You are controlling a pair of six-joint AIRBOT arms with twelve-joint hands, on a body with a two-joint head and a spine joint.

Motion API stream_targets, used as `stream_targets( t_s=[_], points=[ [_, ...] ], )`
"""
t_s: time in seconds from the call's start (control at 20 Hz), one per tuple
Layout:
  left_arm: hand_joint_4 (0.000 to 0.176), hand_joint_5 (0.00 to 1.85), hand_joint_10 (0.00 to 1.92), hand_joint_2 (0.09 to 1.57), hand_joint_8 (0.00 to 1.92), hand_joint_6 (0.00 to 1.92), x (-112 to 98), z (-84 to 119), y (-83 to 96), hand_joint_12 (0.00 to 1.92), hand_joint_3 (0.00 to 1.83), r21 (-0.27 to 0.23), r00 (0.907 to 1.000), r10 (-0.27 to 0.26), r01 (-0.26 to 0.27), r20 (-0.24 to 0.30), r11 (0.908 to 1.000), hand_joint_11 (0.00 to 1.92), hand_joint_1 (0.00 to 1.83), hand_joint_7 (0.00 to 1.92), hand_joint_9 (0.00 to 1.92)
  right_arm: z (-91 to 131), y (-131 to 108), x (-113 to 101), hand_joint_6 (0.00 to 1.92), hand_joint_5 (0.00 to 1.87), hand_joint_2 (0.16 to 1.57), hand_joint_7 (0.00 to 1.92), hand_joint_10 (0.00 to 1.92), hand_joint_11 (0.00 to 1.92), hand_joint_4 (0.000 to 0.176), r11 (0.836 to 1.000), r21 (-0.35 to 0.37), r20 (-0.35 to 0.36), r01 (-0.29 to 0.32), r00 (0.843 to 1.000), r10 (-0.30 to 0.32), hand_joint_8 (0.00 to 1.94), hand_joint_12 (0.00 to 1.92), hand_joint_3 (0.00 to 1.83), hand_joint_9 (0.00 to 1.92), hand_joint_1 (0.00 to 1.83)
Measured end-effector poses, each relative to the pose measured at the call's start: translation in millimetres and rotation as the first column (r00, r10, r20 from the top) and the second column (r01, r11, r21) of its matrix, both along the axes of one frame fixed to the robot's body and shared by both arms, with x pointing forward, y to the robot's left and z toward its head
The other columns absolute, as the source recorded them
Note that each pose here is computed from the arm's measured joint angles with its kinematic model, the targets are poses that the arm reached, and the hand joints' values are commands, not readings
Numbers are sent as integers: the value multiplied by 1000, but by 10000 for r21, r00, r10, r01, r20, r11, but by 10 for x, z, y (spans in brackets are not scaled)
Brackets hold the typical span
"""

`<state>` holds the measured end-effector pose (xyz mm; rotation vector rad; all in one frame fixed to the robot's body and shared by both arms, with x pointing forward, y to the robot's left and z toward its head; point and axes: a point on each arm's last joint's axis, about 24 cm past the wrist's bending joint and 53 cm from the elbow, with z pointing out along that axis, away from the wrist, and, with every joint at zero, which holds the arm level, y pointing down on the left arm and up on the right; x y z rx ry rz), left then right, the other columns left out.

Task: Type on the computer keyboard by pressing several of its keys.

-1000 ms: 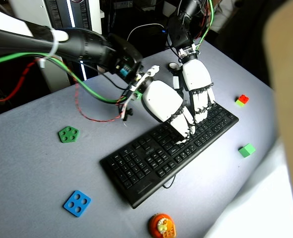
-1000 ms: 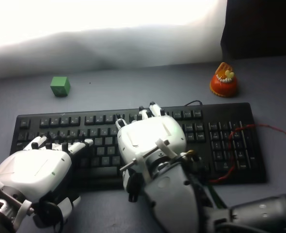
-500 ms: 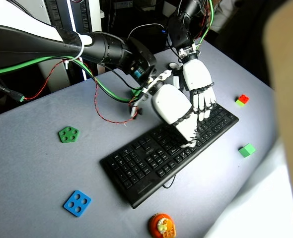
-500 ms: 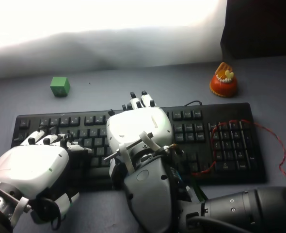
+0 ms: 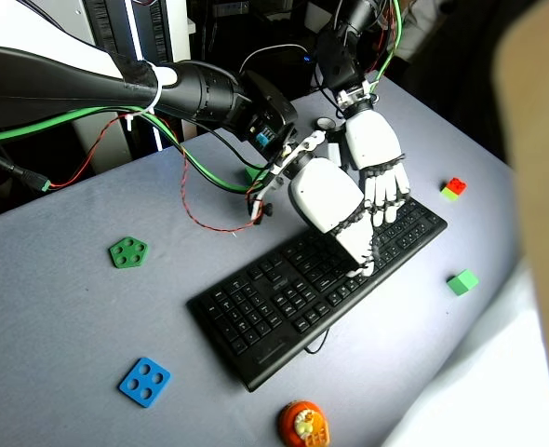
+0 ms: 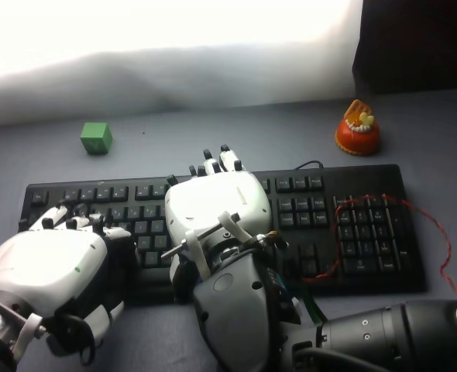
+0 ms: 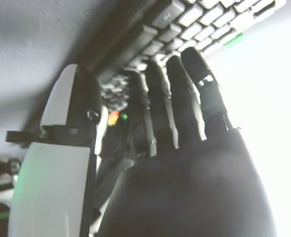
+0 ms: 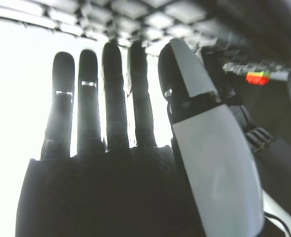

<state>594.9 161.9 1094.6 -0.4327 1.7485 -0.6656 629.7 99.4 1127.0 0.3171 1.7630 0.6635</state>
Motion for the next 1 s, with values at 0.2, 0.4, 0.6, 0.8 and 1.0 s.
stream_targets(
  t_s=[0.2,0.4,0.6,0.8,1.0],
  points=[
    [0,245,48,1294,0,67,-10,-27,3,993,0,15,10000,-12,12,-90,10000,0,1006,431,356,-29,18,-24,343,475,1315,581,651,0,0,10000,26,-61,-8,10000,8,2,1521,1,327,913],
    [0,563,19,1317,13,78,-15,-28,3,1057,1,-51,10000,-23,22,-85,10000,0,1040,384,287,-27,19,-25,254,653,1308,545,511,0,0,10000,26,-55,-14,10000,14,1,1372,1,311,918],
    [0,506,32,1323,1,80,24,36,-45,1183,0,44,9984,-462,461,329,9989,0,1049,391,352,8,-39,6,215,587,1333,563,529,0,0,10000,46,-29,-7,10000,7,2,1523,9,392,886],
    [0,466,36,1359,5,8,107,156,27,1182,7,-14,9958,-254,256,884,9997,0,1010,417,367,201,-307,82,169,569,1318,555,522,0,0,9994,152,37,296,9996,-296,9,1468,0,398,925],
    [0,329,57,1368,7,6,183,314,103,1297,7,-353,9836,443,-387,1747,9986,0,1043,453,453,432,-483,-17,116,450,1313,513,549,57,0,9999,136,346,106,9993,-110,0,1544,0,440,935]
  ],
)
